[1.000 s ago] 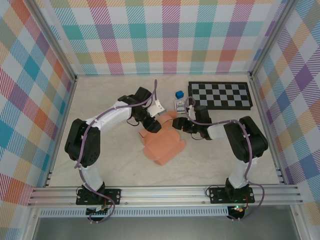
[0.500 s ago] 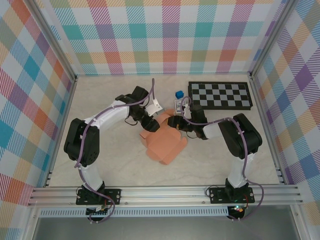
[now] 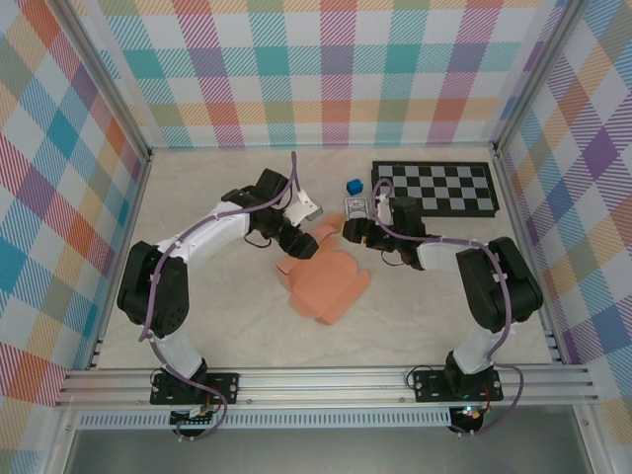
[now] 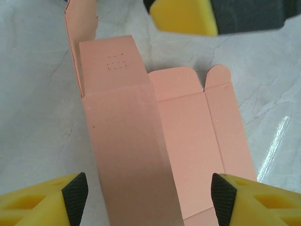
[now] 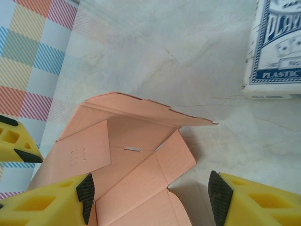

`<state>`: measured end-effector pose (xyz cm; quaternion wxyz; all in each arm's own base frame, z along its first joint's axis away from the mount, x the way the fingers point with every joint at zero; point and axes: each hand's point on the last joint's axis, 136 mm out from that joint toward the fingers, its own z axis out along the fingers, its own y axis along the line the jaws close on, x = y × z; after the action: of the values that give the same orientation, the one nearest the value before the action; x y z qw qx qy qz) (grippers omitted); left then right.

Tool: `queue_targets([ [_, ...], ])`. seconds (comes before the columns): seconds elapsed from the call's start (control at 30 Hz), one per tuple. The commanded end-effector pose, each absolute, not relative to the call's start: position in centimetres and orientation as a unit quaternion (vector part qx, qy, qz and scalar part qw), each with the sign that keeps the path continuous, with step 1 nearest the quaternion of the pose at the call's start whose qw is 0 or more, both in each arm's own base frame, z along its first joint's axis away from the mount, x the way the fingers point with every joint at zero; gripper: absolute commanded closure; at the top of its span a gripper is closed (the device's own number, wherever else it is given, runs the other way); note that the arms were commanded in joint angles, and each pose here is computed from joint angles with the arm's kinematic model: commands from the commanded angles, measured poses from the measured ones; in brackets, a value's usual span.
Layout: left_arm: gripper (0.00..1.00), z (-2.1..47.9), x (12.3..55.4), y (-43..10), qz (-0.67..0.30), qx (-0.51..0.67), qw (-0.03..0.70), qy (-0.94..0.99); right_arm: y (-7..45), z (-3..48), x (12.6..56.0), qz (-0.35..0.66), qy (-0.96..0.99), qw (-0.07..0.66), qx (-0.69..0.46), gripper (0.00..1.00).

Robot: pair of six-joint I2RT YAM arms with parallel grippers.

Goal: Fold the paper box

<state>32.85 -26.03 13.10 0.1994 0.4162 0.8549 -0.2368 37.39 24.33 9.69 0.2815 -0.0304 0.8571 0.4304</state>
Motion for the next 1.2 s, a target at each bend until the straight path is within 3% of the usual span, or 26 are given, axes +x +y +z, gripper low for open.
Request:
queue_targets([
  [0.0,0.29,12.2,32.2,-25.3,-0.212,0.410,0.195,0.865,23.9,10.6,37.9,0.415,0.863,0.286,-0.044,0.34],
  [0.07,0.29,11.9,31.7,-25.3,-0.210,0.419,0.193,0.862,24.3,10.9,38.5,0.419,0.861,0.284,-0.050,0.40],
  [0.2,0.30,11.4,31.1,-25.1,-0.209,0.424,0.185,0.862,26.2,10.9,39.4,0.420,0.859,0.283,-0.075,0.63],
  [0.37,0.32,11.2,30.9,-25.0,-0.210,0.422,0.188,0.862,28.3,10.1,39.3,0.423,0.857,0.278,-0.093,0.76],
  [0.7,0.38,10.2,31.0,-25.0,-0.203,0.431,0.182,0.860,30.4,7.4,38.0,0.417,0.865,0.258,-0.111,0.83],
  [1.17,0.41,9.8,30.9,-25.3,-0.211,0.439,0.186,0.854,31.4,7.7,35.0,0.475,0.837,0.234,-0.137,0.77],
])
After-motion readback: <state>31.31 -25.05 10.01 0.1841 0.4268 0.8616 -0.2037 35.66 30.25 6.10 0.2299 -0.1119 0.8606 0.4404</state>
